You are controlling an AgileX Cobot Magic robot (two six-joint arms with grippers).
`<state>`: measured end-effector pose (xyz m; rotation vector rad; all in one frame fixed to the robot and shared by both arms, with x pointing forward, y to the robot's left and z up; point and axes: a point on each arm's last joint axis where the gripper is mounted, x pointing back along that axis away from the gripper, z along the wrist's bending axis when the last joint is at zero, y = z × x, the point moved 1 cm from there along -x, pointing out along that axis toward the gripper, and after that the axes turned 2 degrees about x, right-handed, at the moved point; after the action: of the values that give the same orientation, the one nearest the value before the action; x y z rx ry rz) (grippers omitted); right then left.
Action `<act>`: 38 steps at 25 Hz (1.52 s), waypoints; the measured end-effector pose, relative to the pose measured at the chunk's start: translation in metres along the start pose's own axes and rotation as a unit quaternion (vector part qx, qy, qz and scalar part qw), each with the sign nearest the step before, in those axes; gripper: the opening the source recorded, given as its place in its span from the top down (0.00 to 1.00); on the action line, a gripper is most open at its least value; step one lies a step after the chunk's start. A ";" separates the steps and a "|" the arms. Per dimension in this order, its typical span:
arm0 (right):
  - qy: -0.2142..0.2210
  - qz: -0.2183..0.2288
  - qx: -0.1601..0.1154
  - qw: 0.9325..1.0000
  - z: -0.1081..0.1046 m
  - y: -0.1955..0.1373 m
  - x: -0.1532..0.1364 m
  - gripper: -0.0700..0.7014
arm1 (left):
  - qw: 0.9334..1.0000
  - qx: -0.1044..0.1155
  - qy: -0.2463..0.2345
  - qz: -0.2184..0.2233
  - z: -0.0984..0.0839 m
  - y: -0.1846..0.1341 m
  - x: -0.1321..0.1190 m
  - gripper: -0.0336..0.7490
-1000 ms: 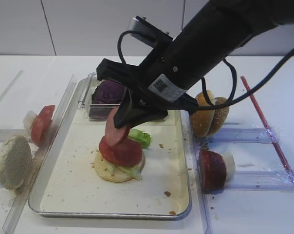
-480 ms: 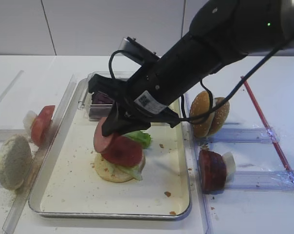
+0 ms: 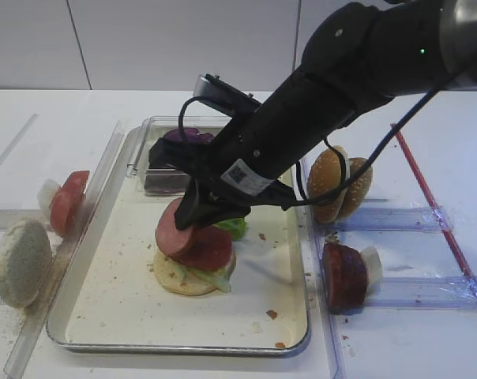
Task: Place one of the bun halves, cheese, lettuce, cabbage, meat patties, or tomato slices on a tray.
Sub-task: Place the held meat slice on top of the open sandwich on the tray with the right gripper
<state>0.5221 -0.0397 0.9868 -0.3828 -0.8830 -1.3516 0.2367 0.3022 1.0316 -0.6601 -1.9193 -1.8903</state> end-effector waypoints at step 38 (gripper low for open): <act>-0.057 0.022 -0.009 0.998 -0.018 -0.002 -0.011 0.50 | 1.000 0.000 0.000 0.000 0.000 0.000 0.000 0.67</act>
<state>0.5261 -0.0459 0.9666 -0.4942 -0.9508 -1.3091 0.2367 0.3022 1.0316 -0.6601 -1.9193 -1.8903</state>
